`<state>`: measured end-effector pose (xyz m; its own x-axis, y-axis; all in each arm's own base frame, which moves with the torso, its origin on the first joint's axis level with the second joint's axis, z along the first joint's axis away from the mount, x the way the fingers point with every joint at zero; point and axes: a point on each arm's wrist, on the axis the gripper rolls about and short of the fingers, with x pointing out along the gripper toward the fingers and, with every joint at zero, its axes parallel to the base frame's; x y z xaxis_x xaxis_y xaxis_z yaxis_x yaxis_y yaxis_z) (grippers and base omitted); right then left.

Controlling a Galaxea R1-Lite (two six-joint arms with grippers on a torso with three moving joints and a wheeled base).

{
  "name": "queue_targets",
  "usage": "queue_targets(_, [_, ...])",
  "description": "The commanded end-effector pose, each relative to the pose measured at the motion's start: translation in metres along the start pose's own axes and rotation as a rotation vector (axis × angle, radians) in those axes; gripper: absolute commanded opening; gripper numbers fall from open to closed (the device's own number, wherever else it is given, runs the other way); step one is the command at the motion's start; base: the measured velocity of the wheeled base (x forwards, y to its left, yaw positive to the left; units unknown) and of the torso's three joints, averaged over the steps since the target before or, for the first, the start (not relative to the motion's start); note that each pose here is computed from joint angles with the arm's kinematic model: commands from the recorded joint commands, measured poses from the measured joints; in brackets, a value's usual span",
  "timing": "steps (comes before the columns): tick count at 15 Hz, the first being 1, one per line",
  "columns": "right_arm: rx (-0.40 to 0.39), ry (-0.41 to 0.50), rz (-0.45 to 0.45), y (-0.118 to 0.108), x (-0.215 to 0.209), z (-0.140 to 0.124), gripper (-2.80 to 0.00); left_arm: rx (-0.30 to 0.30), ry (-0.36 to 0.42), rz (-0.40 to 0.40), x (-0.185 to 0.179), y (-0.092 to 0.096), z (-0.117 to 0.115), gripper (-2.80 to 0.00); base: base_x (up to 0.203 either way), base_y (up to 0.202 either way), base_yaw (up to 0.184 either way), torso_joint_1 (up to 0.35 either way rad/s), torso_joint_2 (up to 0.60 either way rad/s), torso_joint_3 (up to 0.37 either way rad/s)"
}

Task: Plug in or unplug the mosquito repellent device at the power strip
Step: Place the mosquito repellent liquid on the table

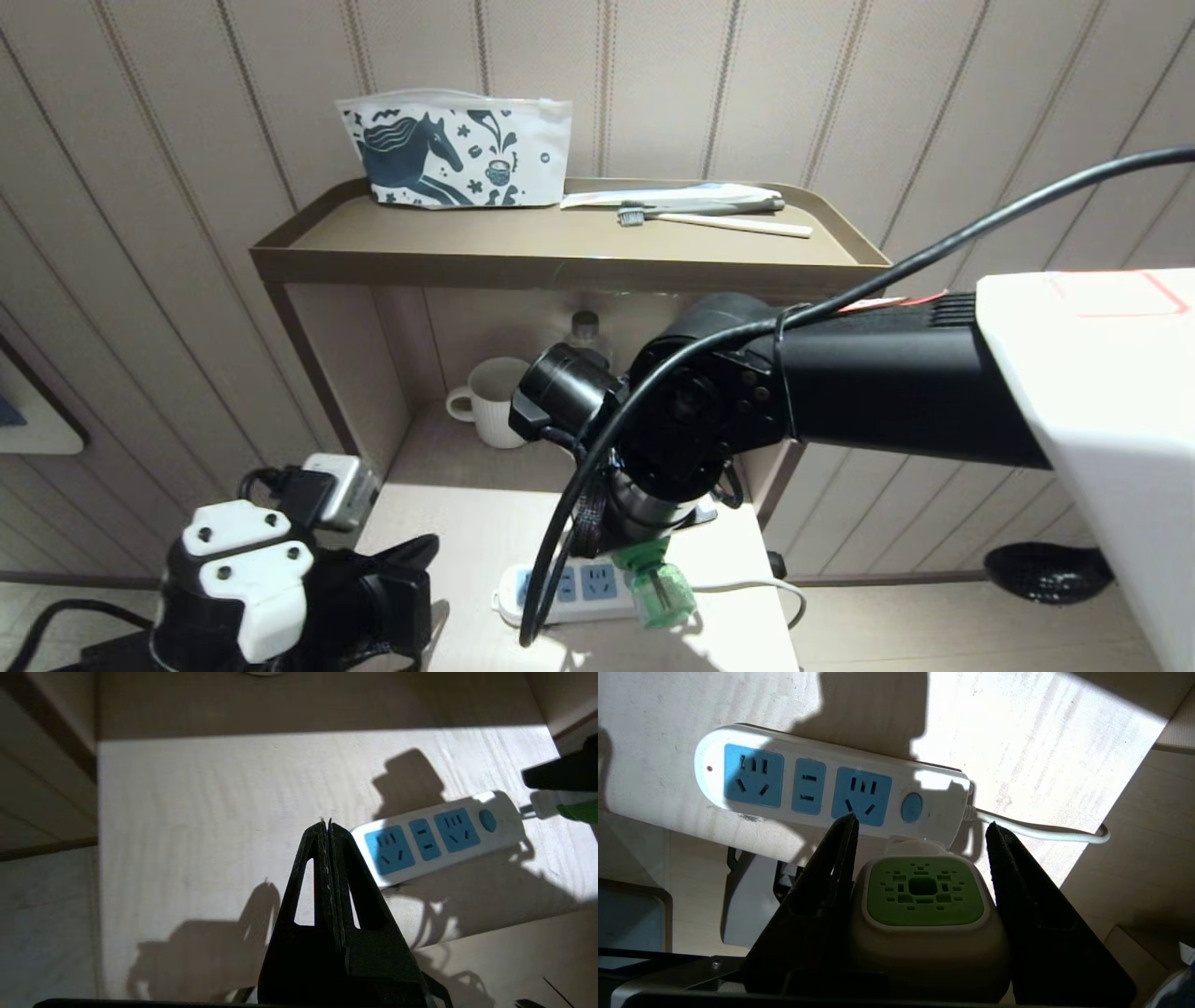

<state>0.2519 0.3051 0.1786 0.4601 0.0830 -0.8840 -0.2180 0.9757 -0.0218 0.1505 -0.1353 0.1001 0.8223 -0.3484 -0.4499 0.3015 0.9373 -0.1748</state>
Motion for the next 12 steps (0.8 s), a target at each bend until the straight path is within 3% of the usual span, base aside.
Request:
queue_targets(1, [0.001, -0.002, 0.001, -0.002, -0.006, -0.002, -2.80, -0.039, -0.100, 0.027, -0.037, 0.019, 0.019, -2.80, 0.000, 0.000, 0.000, 0.000, 0.00, 0.000])
queue_targets(6, [0.001, 0.000, 0.001, -0.006, -0.010, -0.004, -2.80, -0.032, -0.145, 0.183, -0.111, 0.059, 0.015, -2.80, 0.000, 0.000, 0.000, 0.000, 0.00, 0.000])
queue_targets(10, [0.011, -0.007, 0.005, -0.011, -0.019, -0.007, -2.80, -0.037, -0.133, 0.300, -0.180, 0.078, -0.015, -2.80, 0.000, 0.000, 0.000, 0.000, 0.00, 0.000])
queue_targets(12, [0.011, -0.009, 0.006, -0.015, -0.026, -0.011, -2.80, -0.038, -0.126, 0.400, -0.212, 0.084, -0.035, -2.80, 0.000, 0.000, 0.000, 0.000, 0.00, 0.000])
